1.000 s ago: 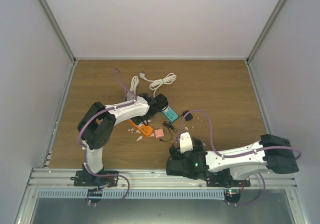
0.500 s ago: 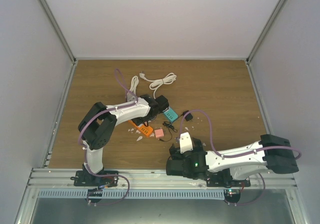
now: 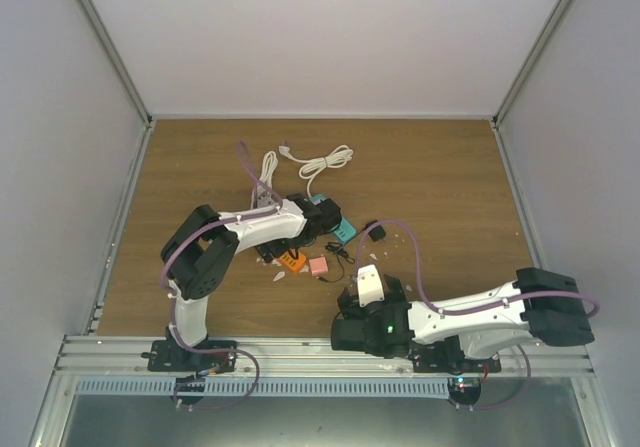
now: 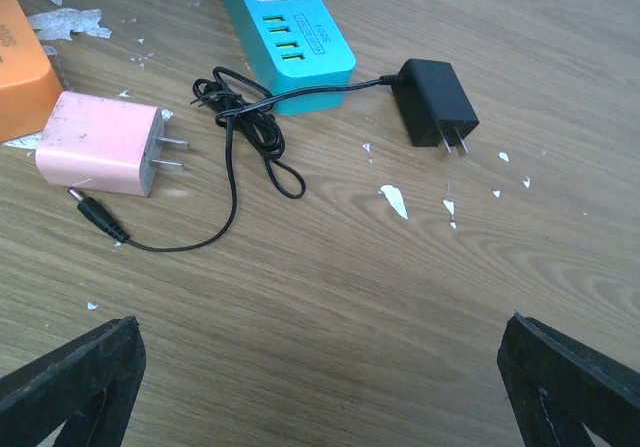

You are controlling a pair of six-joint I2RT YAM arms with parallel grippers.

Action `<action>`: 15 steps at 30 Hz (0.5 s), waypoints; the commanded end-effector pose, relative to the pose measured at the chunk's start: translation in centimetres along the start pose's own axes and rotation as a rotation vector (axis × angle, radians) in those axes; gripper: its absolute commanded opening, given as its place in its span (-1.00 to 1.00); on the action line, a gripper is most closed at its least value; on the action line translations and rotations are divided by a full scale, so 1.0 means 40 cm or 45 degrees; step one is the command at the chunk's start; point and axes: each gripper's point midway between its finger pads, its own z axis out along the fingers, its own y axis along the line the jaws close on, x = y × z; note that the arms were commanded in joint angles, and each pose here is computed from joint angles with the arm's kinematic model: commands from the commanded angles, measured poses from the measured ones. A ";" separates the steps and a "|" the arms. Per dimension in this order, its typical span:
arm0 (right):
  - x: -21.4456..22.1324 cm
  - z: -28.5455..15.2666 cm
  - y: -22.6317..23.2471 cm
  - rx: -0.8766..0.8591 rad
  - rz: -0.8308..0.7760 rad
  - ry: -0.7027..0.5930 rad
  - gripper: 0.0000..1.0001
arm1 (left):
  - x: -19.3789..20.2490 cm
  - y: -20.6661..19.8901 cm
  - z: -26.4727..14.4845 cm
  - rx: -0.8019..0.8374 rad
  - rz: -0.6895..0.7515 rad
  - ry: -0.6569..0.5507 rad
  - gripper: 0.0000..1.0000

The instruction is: Insert the plug

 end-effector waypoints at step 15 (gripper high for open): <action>-0.005 0.038 0.019 -0.068 0.013 0.040 0.99 | -0.152 -0.081 -0.239 0.605 0.360 -0.185 0.98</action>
